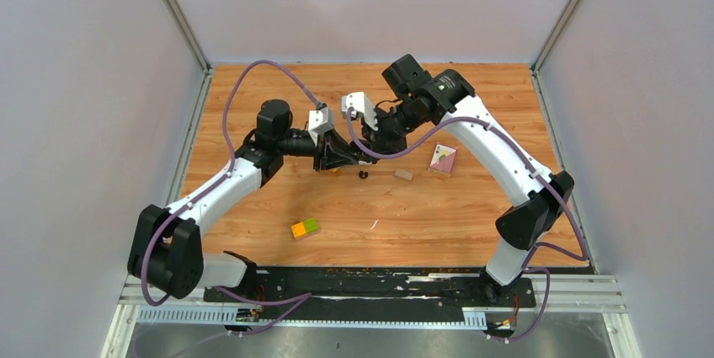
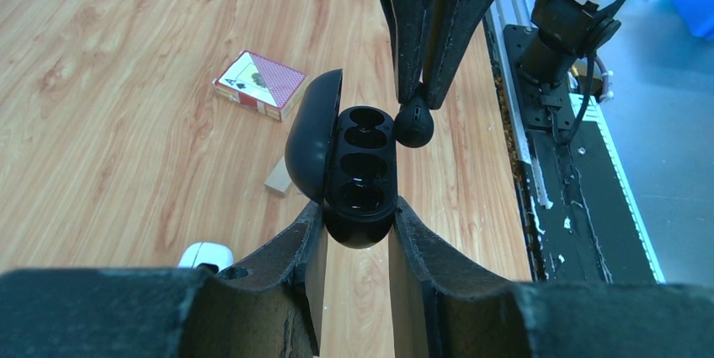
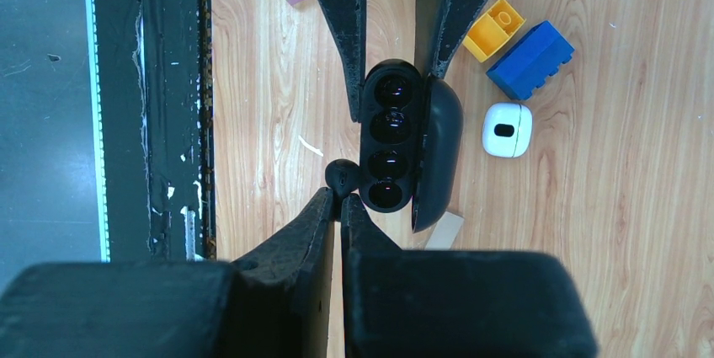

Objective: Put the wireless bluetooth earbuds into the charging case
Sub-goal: Insert the right earbud into the right side groove of the charging case.

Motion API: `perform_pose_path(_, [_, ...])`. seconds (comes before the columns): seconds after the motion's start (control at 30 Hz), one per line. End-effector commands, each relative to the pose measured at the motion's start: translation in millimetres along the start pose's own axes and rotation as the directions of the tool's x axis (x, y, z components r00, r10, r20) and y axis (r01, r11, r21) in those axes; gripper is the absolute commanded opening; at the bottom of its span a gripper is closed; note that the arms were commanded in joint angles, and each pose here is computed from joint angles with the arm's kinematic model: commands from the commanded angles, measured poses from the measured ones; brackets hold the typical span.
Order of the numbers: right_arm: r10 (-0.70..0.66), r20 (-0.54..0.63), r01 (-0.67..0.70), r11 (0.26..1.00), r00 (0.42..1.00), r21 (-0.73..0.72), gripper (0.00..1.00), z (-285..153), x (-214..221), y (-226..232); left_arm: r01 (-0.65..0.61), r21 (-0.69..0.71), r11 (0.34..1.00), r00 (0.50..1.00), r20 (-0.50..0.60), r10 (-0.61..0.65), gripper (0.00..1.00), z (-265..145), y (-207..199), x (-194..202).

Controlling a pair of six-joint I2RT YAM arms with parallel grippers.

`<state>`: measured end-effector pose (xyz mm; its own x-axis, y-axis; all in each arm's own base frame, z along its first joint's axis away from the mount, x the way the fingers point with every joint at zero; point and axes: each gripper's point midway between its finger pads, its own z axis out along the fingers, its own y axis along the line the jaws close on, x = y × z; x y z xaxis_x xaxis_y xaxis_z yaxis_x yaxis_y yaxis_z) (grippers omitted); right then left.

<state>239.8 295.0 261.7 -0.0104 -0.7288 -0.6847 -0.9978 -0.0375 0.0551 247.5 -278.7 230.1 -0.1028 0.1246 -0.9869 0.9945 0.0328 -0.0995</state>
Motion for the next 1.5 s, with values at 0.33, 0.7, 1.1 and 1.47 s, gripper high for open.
perform_pose_path(0.33, [-0.060, 0.083, 0.056, 0.997, 0.995, 0.051, 0.00, -19, -26, 0, 0.028, 0.000, 1.000, 0.997, 0.074, -0.028, 0.00, 3, -2, -13])
perform_pose_path(0.7, [-0.099, 0.120, 0.087, 0.991, 0.988, 0.106, 0.00, -25, -31, -7, 0.045, 0.001, 0.999, 0.996, 0.081, -0.045, 0.00, 3, -3, -13])
perform_pose_path(1.1, [-0.104, 0.084, 0.093, 0.988, 0.991, 0.125, 0.00, -22, -15, -13, 0.041, 0.005, 0.999, 0.994, 0.100, -0.041, 0.00, 4, -3, -20])
perform_pose_path(1.47, [-0.102, 0.069, 0.089, 0.983, 0.992, 0.163, 0.00, -23, -8, -23, 0.044, 0.011, 0.999, 0.994, 0.100, -0.045, 0.00, 4, -4, -20])
